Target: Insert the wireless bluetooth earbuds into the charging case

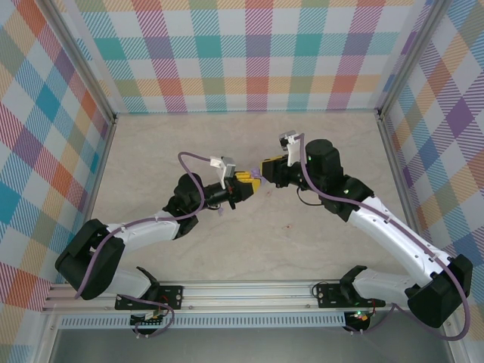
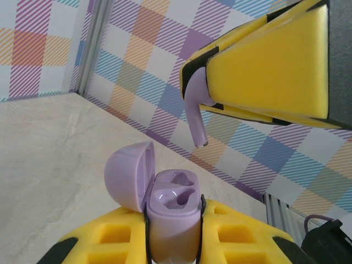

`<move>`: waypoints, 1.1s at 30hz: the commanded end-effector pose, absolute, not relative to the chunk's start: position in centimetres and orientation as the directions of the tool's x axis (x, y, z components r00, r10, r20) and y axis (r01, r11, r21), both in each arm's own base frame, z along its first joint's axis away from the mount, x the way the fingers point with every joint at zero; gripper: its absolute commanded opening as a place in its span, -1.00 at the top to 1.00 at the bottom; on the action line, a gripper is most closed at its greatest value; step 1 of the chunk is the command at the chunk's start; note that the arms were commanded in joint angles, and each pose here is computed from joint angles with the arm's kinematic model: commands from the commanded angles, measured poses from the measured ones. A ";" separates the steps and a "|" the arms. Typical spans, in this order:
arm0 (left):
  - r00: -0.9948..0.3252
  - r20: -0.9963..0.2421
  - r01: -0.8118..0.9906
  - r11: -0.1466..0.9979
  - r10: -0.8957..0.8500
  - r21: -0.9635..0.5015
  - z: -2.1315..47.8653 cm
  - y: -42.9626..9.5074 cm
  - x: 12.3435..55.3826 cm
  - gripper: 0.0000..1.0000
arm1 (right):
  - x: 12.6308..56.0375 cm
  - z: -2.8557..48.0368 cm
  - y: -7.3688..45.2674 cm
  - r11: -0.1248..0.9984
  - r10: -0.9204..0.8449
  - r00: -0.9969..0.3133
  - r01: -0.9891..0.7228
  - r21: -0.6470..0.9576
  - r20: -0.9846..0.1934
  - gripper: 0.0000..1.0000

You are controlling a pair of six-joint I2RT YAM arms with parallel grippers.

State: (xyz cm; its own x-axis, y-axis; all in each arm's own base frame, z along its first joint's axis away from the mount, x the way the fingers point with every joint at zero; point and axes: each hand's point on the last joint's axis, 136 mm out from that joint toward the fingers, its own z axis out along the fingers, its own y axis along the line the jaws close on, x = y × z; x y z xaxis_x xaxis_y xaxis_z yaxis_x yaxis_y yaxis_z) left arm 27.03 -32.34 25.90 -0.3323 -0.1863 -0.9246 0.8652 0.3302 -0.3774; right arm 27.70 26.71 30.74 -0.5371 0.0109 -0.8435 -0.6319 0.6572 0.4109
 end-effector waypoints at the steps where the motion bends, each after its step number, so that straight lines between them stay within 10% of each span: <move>1: -0.288 -0.927 0.889 0.292 -0.242 -0.352 28.9 -32.9 26.5 0.63 | 27.9 30.9 27.1 0.651 0.019 -0.518 -0.643 0.404 -0.855 0.49; 33: -0.322 -0.911 0.876 0.283 -0.259 -0.390 29.8 -33.0 26.7 0.63 | 28.1 29.9 27.2 0.664 0.002 -0.528 -0.634 0.396 -0.849 0.47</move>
